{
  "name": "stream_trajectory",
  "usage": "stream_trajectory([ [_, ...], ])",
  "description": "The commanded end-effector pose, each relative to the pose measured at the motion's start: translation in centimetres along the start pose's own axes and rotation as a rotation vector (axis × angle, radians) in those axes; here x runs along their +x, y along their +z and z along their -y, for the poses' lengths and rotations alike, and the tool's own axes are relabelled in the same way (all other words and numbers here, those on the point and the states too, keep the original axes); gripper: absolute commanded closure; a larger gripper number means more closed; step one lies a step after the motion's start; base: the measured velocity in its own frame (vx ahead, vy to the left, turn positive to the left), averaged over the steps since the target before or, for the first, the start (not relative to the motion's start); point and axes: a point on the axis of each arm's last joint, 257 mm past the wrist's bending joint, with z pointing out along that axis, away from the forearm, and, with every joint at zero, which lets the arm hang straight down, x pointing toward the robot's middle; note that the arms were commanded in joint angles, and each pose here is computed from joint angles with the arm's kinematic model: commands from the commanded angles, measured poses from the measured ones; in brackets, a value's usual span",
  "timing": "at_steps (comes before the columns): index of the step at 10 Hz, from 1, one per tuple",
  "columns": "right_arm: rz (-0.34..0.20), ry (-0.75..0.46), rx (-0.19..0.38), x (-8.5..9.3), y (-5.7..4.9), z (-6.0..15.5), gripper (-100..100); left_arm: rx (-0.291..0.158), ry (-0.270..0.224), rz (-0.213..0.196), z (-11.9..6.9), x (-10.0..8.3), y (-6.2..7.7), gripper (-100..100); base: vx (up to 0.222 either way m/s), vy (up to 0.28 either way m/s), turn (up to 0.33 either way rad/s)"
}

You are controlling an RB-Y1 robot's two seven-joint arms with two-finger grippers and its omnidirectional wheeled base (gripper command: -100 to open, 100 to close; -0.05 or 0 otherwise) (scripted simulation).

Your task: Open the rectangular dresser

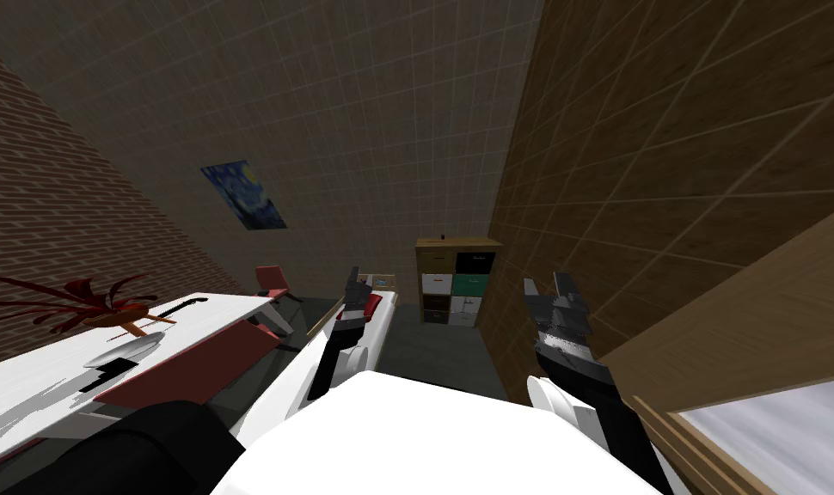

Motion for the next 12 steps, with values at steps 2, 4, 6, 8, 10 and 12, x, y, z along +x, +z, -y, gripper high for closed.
stream_trajectory([
  [2, 0.000, 0.000, 0.000, 0.0, 0.0, 0.0, 0, 0.000, 0.000, 0.000, 0.0, 0.0, 0.0, 0, 0.000, 0.000, 0.000],
  [4, 0.000, 0.000, 0.000, 0.0, 0.0, 0.0, 0, 0.000, 0.000, 0.000, 0.0, 0.0, 0.0, 0, 0.000, 0.000, 0.000],
  [6, 0.000, 0.000, 0.000, 0.0, 0.0, 0.0, 0, 0.000, 0.000, 0.000, 0.0, 0.0, 0.0, 0, 0.000, 0.000, 0.000],
  [8, 0.000, 0.000, 0.000, 0.0, 0.0, 0.0, 0, 0.000, 0.000, 0.000, 0.0, 0.0, 0.0, 0, 0.000, 0.000, 0.000],
  [10, -0.024, 0.012, 0.011, 0.1, 0.1, 0.4, -100, 0.000, 0.000, 0.000, 0.0, 0.0, 0.0, 0, 0.011, 0.001, 0.006],
  [12, -0.045, 0.053, 0.039, -0.1, 0.3, 1.5, -100, 0.000, 0.000, 0.000, 0.0, 0.0, 0.0, 0, 0.050, -0.006, 0.021],
])
